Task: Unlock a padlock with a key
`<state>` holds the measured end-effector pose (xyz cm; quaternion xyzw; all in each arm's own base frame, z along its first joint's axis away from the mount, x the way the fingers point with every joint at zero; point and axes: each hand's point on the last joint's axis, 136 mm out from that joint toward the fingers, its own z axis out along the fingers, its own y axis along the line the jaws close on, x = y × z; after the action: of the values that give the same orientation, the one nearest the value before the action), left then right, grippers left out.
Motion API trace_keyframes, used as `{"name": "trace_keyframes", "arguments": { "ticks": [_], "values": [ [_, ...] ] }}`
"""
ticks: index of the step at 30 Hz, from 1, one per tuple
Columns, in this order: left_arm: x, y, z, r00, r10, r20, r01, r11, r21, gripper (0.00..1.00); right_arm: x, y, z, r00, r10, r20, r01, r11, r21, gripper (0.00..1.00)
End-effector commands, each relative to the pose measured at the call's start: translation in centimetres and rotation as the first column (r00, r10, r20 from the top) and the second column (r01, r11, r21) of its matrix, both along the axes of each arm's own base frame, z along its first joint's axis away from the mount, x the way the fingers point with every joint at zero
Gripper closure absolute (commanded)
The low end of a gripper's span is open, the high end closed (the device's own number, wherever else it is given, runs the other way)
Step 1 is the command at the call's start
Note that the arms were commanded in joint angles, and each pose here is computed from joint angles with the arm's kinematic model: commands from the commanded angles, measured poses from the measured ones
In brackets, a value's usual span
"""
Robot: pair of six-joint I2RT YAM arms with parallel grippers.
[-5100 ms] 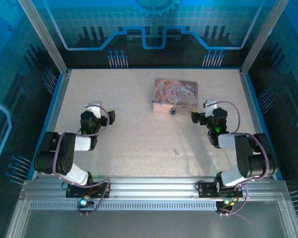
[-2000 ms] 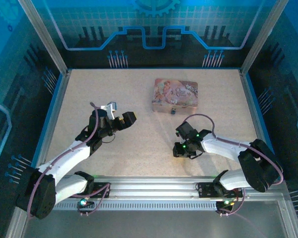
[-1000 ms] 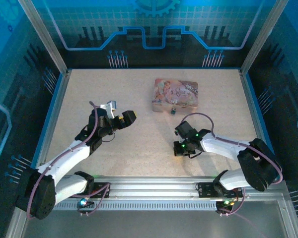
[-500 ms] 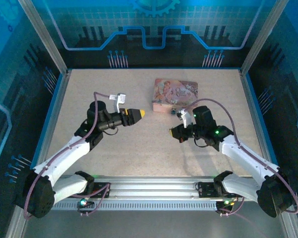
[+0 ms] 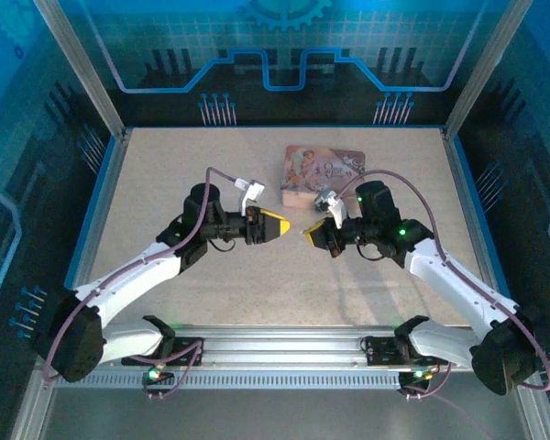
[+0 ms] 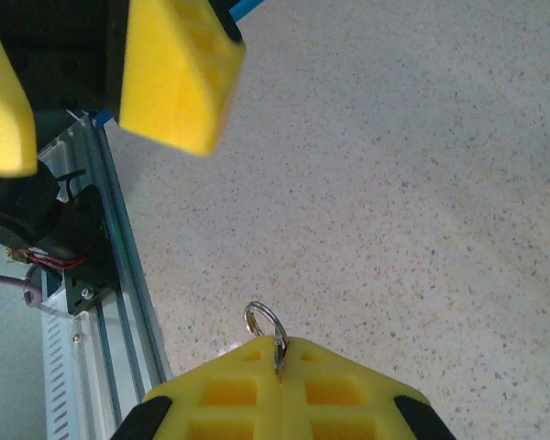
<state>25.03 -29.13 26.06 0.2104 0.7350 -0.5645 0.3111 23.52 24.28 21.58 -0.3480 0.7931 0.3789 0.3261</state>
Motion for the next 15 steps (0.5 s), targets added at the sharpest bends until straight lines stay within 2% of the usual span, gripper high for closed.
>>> {"name": "trace_keyframes", "arguments": {
  "ticks": [1, 6, 9, 12, 15],
  "values": [
    [-0.8, -1.2, 0.1, 0.997, -0.069, 0.032, 0.069, 0.998, 0.016, 0.52, -0.2, 0.6, 1.6, 0.999, 0.039, 0.030, -0.040, 0.999, 0.037, 1.00],
    [-1.0, -2.1, -0.6, 0.996, -0.090, 0.019, 0.090, 0.995, 0.033, 0.53, -0.2, 1.0, 1.7, 0.999, 0.034, 0.032, -0.036, 0.999, 0.040, 1.00],
    [-0.6, -1.9, -1.1, 0.998, -0.066, 0.020, 0.065, 0.997, 0.048, 0.51, 0.0, 0.5, 0.7, 1.000, 0.003, 0.004, -0.003, 1.000, 0.001, 1.00],
    [-0.3, -1.4, -1.4, 0.999, -0.026, 0.032, 0.023, 0.997, 0.080, 0.49, 0.1, -0.4, -2.0, 0.995, -0.049, -0.088, 0.041, 0.995, -0.092, 1.00],
    [0.0, -0.5, -1.4, 0.997, 0.030, 0.066, -0.038, 0.992, 0.119, 0.48, -0.9, -1.2, -5.9, 0.965, -0.076, -0.249, 0.021, 0.977, -0.214, 1.00]
  ]
}}
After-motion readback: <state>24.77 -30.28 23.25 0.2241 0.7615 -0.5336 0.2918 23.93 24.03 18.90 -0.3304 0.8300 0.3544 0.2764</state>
